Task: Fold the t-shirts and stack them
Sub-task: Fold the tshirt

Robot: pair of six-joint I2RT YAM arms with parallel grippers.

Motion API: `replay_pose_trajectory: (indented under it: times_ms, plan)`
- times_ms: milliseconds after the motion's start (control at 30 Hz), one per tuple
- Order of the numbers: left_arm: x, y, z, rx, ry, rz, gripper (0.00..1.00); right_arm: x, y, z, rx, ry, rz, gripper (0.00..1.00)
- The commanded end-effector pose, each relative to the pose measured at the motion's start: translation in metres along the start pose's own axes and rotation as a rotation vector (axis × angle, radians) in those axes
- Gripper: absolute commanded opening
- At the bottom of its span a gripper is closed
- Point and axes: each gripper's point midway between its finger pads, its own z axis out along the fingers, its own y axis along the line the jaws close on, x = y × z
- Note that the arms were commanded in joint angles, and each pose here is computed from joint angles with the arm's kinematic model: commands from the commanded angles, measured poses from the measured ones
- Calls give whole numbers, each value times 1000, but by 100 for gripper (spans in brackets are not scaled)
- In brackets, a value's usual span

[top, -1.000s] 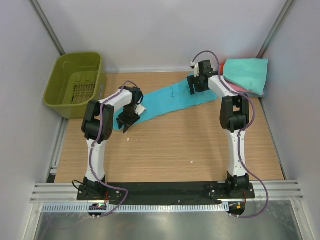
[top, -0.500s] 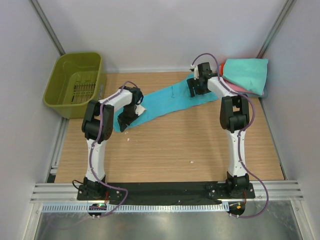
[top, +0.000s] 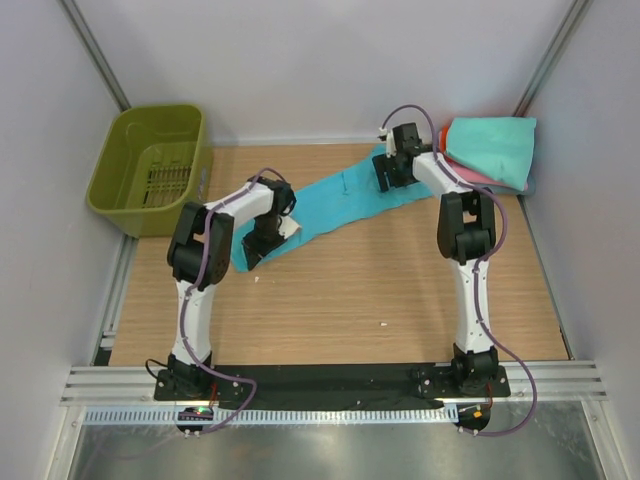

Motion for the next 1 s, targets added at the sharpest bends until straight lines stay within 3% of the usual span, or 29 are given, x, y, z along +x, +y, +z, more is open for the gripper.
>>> replay_pose_trajectory:
  times_ms: [0,400,867,933,967]
  plan:
    - [6,-35,-28,44,-28,99,0,-4,-5,15,38,-1,-18,76]
    - [31,-125,-49,124,1,254,0,-39,0,38,39,-102,-25,78]
    - [45,-217,-48,81,38,558,1,-65,69,38,-74,-161,-109,80]
    - [40,-212,-53,7,5,564,10,-70,68,31,-67,-173,-105,80]
    - [37,-209,-55,-16,-11,568,28,-72,65,24,-60,-177,-112,80]
